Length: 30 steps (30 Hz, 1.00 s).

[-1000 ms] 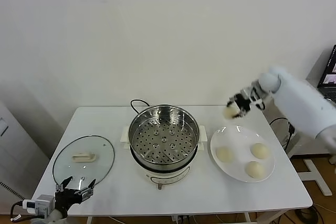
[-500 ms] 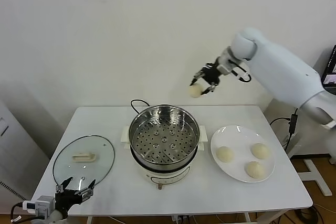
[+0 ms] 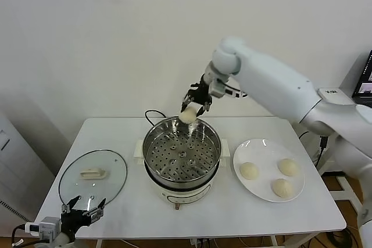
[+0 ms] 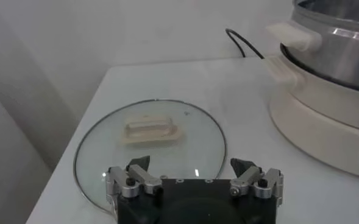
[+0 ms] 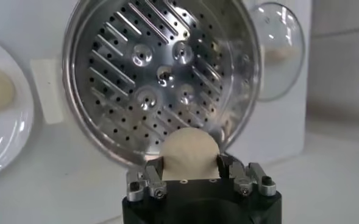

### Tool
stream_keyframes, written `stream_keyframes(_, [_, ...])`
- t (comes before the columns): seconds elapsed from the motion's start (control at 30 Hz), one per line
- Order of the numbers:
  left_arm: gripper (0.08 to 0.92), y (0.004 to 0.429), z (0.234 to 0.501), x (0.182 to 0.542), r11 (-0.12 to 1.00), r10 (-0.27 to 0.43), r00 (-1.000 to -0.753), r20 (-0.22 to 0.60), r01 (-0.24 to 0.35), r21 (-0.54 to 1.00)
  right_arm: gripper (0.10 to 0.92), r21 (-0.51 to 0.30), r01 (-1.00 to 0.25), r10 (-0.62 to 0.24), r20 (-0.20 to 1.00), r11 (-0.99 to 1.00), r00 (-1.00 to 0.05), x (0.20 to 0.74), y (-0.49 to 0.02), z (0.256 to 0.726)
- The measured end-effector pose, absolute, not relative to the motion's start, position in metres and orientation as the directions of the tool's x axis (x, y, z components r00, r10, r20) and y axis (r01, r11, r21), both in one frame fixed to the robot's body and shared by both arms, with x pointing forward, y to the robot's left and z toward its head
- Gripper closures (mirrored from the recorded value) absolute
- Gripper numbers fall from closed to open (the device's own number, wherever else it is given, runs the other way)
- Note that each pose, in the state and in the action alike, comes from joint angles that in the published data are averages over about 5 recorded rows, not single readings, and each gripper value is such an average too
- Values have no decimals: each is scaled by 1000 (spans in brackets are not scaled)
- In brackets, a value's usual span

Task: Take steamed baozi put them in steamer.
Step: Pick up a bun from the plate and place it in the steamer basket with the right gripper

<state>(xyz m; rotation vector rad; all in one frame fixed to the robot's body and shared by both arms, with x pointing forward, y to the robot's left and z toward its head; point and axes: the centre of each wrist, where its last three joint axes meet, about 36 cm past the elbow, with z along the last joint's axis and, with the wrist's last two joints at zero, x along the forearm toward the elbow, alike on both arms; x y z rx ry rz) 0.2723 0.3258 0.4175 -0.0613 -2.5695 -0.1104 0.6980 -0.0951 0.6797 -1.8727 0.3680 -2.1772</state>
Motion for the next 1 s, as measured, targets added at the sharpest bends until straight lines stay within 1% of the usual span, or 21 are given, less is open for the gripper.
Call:
stream_keyframes(0.33, [177, 326, 418, 272, 996, 17, -841, 540, 64, 68, 462, -314, 37, -316, 934, -949, -170, 694, -73, 632])
stream_keyframes(0.63, [177, 326, 418, 273, 996, 18, -843, 538, 64, 68, 456, -298, 29, -298, 935, -954, -189, 692, -74, 612])
stream_keyframes(0.73, [177, 326, 418, 273, 996, 18, -843, 538, 64, 67, 404, -298, 30, -298, 935, -954, -192, 691, -75, 610])
stream_keyframes(0.9, [177, 326, 418, 273, 996, 16, -843, 538, 62, 68, 262, -307, 29, -307, 933, -951, -185, 691, -78, 611])
stream_keyframes(1.0, [177, 326, 418, 273, 996, 15, -843, 538, 61, 67, 212, -316, 20, -315, 932, -948, -179, 693, -83, 618])
